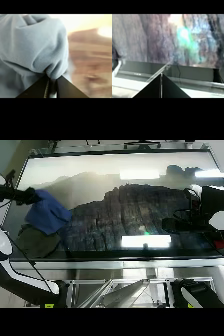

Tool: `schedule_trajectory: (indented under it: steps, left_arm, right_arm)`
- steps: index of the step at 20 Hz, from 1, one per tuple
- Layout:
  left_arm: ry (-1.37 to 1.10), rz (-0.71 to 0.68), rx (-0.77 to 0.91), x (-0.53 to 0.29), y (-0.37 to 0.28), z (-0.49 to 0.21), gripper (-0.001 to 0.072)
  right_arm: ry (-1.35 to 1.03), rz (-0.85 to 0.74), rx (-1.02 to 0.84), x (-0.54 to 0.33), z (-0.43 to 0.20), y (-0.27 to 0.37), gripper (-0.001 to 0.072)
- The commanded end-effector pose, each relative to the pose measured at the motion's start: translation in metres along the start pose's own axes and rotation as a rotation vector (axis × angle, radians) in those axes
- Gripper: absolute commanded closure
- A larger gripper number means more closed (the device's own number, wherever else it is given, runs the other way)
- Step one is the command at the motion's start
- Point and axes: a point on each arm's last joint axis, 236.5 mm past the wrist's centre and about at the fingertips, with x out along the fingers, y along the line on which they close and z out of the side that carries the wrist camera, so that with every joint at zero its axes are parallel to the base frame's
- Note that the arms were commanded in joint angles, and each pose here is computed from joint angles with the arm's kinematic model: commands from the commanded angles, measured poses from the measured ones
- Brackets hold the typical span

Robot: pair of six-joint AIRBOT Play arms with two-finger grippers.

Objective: Fold the shirts.

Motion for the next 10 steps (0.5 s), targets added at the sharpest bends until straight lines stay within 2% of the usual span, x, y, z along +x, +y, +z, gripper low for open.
schedule_trajectory:
  steps: [1,2,4,6,10]
  left_arm:
    - [-0.076,-0.386,0.171,-0.034,-0.169,0.010,0.0679]
    - [-0.067,-0.478,0.228,-0.040,-0.215,0.000,0.0679]
    - [-0.007,-0.549,0.345,-0.035,-0.280,-0.032,0.0679]
    - [0.088,-0.552,0.447,-0.013,-0.322,-0.070,0.0678]
    - [0.264,-0.487,0.580,0.047,-0.363,-0.136,0.0680]
  right_arm:
    - [-0.024,0.001,-0.003,0.000,0.006,0.000,0.0693]
    - [-0.024,-0.004,-0.015,0.000,0.006,-0.002,0.0692]
    - [-0.037,-0.032,-0.039,-0.002,0.010,-0.012,0.0692]
    - [-0.047,-0.058,-0.036,-0.004,0.013,-0.022,0.0692]
    - [-0.066,-0.074,-0.041,-0.009,0.020,-0.035,0.0692]
